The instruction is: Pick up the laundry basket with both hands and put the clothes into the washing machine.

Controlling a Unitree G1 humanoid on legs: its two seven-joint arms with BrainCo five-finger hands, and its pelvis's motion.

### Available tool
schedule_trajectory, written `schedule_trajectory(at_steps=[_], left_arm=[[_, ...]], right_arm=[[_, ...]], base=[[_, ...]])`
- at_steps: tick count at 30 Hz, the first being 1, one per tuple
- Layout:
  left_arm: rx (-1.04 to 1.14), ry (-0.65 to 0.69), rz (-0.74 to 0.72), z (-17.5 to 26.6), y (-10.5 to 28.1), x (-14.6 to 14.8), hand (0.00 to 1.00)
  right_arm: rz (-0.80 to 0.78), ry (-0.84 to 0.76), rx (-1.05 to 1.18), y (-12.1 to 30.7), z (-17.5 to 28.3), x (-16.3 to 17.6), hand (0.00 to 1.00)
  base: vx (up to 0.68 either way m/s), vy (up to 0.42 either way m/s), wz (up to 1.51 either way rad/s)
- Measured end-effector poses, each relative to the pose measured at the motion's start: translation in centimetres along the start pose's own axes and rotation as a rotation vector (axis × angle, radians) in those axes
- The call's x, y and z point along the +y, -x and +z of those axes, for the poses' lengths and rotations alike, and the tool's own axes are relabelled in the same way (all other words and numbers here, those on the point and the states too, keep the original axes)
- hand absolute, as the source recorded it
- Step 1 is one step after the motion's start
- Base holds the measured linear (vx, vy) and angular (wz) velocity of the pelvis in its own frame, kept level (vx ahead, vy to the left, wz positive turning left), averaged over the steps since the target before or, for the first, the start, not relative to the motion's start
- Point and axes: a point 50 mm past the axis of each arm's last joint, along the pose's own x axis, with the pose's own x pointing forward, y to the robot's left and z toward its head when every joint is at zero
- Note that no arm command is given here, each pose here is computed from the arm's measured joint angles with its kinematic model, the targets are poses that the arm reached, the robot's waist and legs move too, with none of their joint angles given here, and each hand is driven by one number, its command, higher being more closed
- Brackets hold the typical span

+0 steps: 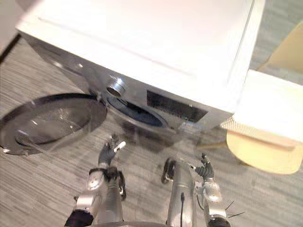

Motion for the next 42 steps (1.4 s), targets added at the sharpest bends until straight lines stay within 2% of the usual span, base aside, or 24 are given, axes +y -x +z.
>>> schedule_trajectory(at_steps=[5,9,18,25,32,35,37,39,42], left_arm=[[0.293,-0.114,0.031,-6.4,1.9,1.6,0.0],[0.394,-0.234,0.034,-8.2,2.9,3.1,0.0],[0.409,-0.328,0.015,-8.5,3.0,3.2,0.0],[0.418,-0.337,0.018,-8.7,3.2,3.3,0.0],[0.38,-0.274,0.052,-8.1,2.7,3.0,0.0],[0.39,-0.24,0.068,-8.4,2.9,2.5,0.0],[0.372,-0.253,0.06,-7.9,2.3,2.0,0.0],[0.358,-0.322,0.038,-7.3,1.8,2.6,0.0],[0.344,-0.341,0.021,-6.9,1.3,2.2,0.0]], right_arm=[[0.011,0.032,0.107,0.3,-2.2,0.6,0.0],[0.077,0.062,0.132,0.5,-2.5,2.7,0.0],[0.127,0.079,0.232,1.6,-5.0,3.7,0.0],[0.131,0.089,0.263,2.1,-5.8,3.7,0.0],[0.119,0.1,0.194,0.5,-3.6,3.4,0.0],[0.077,0.12,0.14,-0.1,-2.4,2.0,0.0],[0.062,0.121,0.163,0.1,-2.9,1.5,0.0],[0.069,0.083,0.193,0.7,-3.8,2.3,0.0],[0.076,0.057,0.186,0.6,-3.5,3.1,0.0]], base=[[0.09,0.073,0.05],[0.1,0.125,-0.16],[0.03,0.08,-0.03],[-0.06,-0.016,0.24],[-0.1,-0.014,0.15],[-0.08,0.147,-0.53],[-0.09,0.221,0.09],[-0.06,0.118,0.52],[-0.01,0.145,-0.3]])
